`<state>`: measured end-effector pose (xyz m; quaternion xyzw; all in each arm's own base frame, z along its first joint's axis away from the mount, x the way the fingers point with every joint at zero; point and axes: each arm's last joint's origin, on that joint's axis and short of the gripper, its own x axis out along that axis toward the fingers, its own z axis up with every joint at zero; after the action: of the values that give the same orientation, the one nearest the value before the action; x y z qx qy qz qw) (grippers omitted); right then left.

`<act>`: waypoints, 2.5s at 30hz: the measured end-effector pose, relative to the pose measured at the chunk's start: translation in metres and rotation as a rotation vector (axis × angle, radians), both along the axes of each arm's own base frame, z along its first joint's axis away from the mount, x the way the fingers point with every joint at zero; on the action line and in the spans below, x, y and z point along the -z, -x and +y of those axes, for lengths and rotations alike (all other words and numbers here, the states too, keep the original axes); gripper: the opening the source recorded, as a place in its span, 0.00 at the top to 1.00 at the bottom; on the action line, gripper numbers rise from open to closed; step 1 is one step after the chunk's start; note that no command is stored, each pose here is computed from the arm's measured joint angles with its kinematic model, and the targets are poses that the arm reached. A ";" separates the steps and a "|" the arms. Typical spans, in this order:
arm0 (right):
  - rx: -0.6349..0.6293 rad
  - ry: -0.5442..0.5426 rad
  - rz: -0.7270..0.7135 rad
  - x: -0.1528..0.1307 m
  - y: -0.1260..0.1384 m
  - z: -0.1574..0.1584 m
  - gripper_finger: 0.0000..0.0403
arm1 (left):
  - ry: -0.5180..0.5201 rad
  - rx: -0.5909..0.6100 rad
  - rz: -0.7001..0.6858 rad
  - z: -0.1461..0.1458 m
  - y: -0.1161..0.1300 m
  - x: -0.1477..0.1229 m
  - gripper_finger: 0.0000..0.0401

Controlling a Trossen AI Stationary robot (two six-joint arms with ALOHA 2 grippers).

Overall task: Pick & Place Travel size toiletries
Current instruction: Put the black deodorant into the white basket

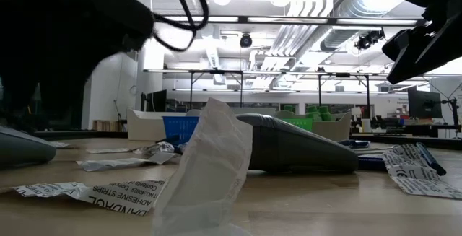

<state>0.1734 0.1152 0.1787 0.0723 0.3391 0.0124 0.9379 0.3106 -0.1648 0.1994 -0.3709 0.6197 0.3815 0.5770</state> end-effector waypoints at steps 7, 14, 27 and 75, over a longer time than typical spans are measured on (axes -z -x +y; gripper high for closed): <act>0.000 0.000 0.000 0.000 0.000 0.000 0.50 | 0.011 -0.042 0.066 0.004 0.010 0.020 0.25; 0.000 0.001 0.000 0.000 0.000 0.000 0.50 | 0.101 -0.047 0.038 0.002 0.010 0.037 0.25; 0.011 -0.013 0.002 0.000 0.000 0.000 0.50 | 0.188 -0.048 0.040 0.002 0.013 0.049 0.52; 0.230 0.080 -0.048 -0.001 -0.015 -0.029 0.50 | -0.825 0.395 -0.722 0.401 -0.044 -0.038 0.52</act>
<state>0.1887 0.0858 0.1800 0.0729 0.3060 -0.1070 0.9432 0.3546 0.2365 0.2373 -0.0993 0.2413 0.3260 0.9086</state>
